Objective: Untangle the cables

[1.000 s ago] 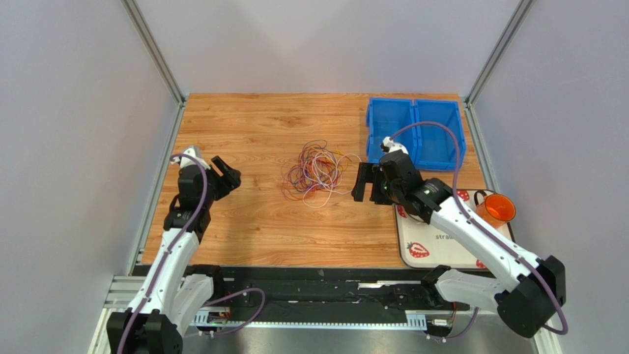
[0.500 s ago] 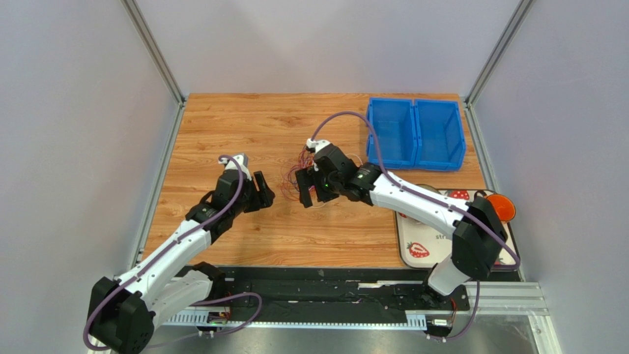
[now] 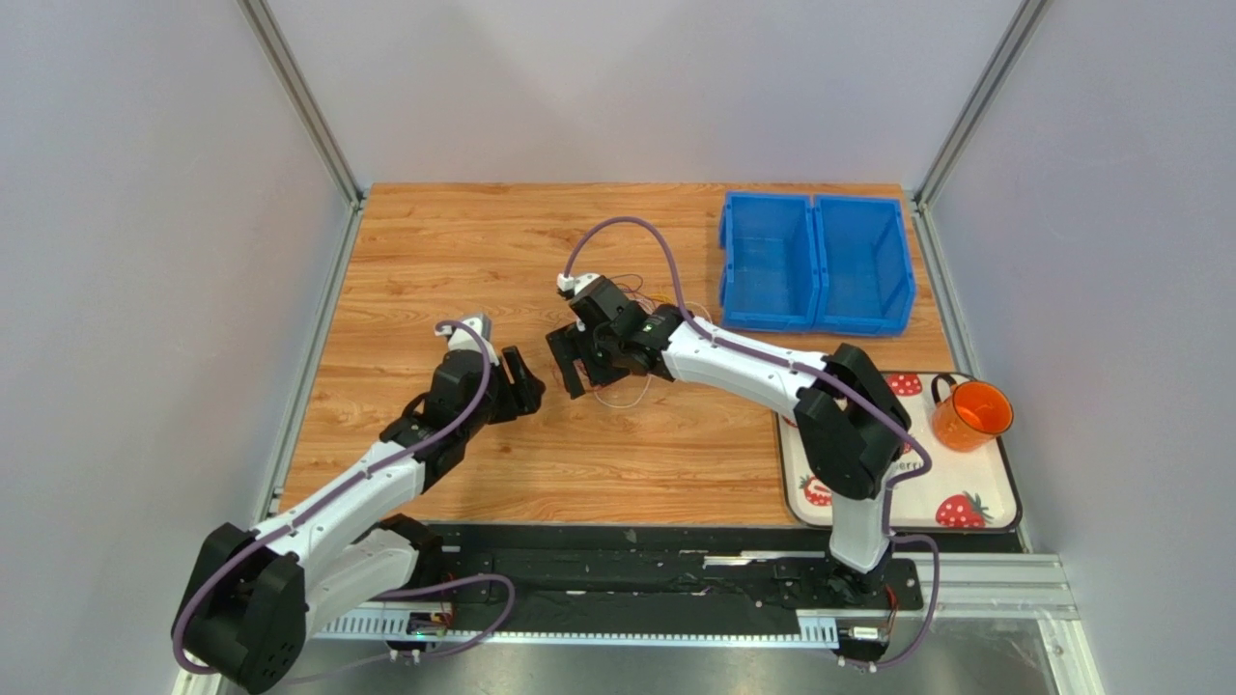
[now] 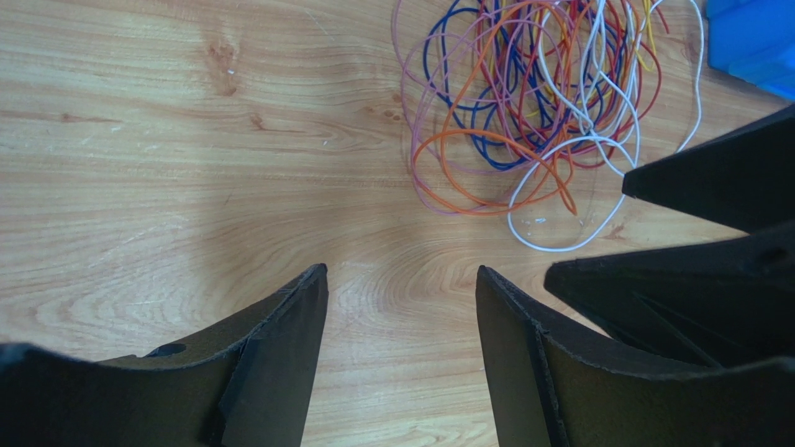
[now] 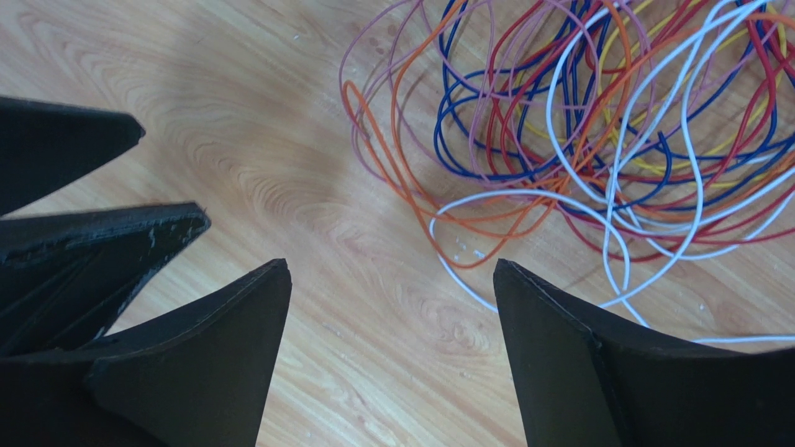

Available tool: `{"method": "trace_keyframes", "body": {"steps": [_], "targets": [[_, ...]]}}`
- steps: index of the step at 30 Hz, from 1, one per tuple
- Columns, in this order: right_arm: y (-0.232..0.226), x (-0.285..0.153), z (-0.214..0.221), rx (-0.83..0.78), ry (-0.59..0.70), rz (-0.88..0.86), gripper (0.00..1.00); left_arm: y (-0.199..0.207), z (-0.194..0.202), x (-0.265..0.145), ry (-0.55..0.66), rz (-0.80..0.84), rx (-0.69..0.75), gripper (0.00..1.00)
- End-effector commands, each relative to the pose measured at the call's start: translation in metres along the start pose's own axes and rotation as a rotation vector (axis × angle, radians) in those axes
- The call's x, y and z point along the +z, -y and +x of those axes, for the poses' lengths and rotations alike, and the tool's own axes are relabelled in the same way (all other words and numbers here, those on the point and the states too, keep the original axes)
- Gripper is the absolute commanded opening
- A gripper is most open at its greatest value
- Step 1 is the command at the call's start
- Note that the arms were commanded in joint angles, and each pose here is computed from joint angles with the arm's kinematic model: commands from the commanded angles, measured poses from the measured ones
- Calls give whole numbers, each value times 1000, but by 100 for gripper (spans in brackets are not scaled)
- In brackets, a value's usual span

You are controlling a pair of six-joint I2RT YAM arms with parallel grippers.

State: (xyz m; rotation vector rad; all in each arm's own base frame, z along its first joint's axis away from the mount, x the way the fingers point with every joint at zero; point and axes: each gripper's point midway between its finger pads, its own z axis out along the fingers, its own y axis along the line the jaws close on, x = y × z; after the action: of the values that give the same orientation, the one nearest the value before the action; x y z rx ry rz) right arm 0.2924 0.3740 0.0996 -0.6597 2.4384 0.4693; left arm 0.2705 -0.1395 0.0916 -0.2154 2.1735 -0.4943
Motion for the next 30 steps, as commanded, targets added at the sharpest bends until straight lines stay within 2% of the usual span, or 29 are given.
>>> {"method": "trace_keyframes", "body": {"steps": [1, 2, 9, 13, 14, 22, 24, 27, 28, 30], "targets": [[-2, 10, -24, -32, 53, 19, 83, 9, -14, 0, 102, 60, -29, 68], [-2, 13, -25, -38, 52, 22, 79, 10, -15, -2, 111, 68, -28, 68], [2, 27, -22, -45, 29, 45, 65, 6, -12, -3, 127, 64, -44, 66], [3, 31, -23, -47, 26, 54, 48, 5, -10, 0, 116, 56, -47, 65], [4, 31, -23, -49, 27, 58, 40, 5, -10, 2, 109, 53, -46, 65], [3, 10, -43, -79, 40, 71, 0, 10, -7, 12, 61, 52, -31, 64], [2, -1, -49, -95, 46, 73, 0, 13, -6, 12, 51, 67, -21, 64], [1, -35, -80, -124, 117, 80, 0, 28, -10, 10, 48, 121, 28, 61], [1, -59, -104, -124, 185, 89, 0, 35, -13, 10, 54, 133, 46, 61], [7, -89, -126, -123, 238, 104, 0, 47, -13, 9, 57, 152, 90, 61]]}}
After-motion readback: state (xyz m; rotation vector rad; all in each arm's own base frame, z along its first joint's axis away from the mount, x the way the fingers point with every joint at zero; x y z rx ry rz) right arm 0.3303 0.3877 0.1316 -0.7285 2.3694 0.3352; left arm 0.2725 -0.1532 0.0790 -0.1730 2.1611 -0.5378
